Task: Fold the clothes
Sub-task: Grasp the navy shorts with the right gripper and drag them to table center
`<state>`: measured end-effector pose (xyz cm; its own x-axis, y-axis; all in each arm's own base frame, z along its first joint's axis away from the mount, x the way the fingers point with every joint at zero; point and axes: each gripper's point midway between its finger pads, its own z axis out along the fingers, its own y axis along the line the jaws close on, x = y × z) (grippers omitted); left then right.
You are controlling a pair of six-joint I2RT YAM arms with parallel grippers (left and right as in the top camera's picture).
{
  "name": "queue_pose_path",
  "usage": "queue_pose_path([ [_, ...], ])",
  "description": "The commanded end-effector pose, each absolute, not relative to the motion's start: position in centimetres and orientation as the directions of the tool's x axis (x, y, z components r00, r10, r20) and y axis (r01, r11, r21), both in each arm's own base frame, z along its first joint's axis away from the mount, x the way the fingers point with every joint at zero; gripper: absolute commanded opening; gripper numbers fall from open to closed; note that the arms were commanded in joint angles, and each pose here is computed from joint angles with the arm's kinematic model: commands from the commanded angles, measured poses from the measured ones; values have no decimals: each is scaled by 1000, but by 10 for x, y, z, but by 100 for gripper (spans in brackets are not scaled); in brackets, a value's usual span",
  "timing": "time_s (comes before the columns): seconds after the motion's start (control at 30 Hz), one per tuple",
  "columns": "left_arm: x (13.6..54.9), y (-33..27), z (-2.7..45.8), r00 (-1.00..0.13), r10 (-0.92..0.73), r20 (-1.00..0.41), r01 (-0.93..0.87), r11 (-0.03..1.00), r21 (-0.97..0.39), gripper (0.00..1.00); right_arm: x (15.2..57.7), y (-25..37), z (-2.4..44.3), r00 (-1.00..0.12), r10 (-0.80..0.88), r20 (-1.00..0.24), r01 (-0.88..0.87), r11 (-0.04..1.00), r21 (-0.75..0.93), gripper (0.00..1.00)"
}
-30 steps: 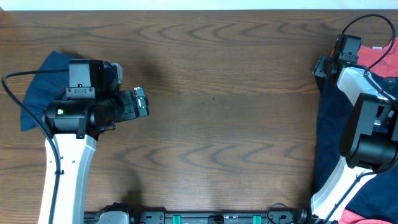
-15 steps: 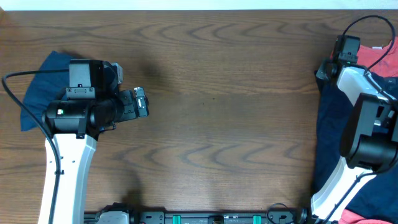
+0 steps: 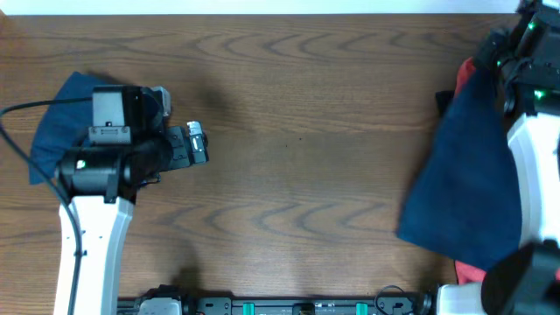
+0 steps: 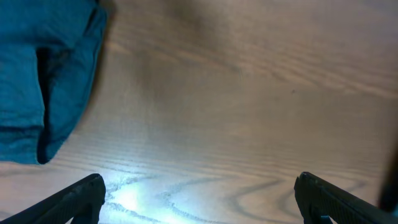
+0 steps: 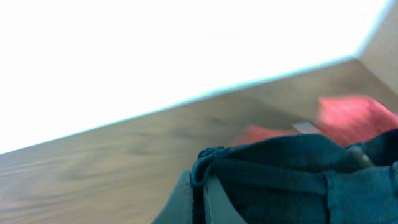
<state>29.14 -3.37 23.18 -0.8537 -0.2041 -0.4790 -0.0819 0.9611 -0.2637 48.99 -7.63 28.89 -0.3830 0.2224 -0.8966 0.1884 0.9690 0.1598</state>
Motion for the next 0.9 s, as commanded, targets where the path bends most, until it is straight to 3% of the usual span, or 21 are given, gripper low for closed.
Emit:
queue_pose_path([
  [0.0, 290, -36, 280, -775, -196, -601, -27, 960, -278, 98, 472, 35, 352, -323, 137, -937, -206, 956, 210, 1],
  [0.1, 284, -27, 310, -705, -199, -680, -38, 969, -244, 98, 449, 112, 357, -350, 82, -933, -374, 901, 219, 2],
  [0.17, 278, -15, 328, -653, -201, -730, -74, 976, -203, 98, 429, 168, 345, -400, 25, -916, -477, 848, 231, 9],
  [0.27, 268, 1, 348, -584, -202, -786, -130, 979, -155, 98, 398, 231, 328, -422, -92, -902, -591, 783, 196, 69],
  [0.37, 263, 3, 358, -549, -202, -811, -137, 979, -151, 98, 396, 239, 326, -410, -109, -905, -518, 845, 133, 87],
  [0.63, 286, -26, 336, -644, -199, -739, -23, 970, -241, 98, 396, 176, 353, -420, 56, -906, -295, 935, 195, 89],
  [0.87, 338, -80, 252, -850, -100, -517, 85, 943, -321, 98, 373, 102, 360, -469, 219, -856, -91, 952, 293, 89],
])
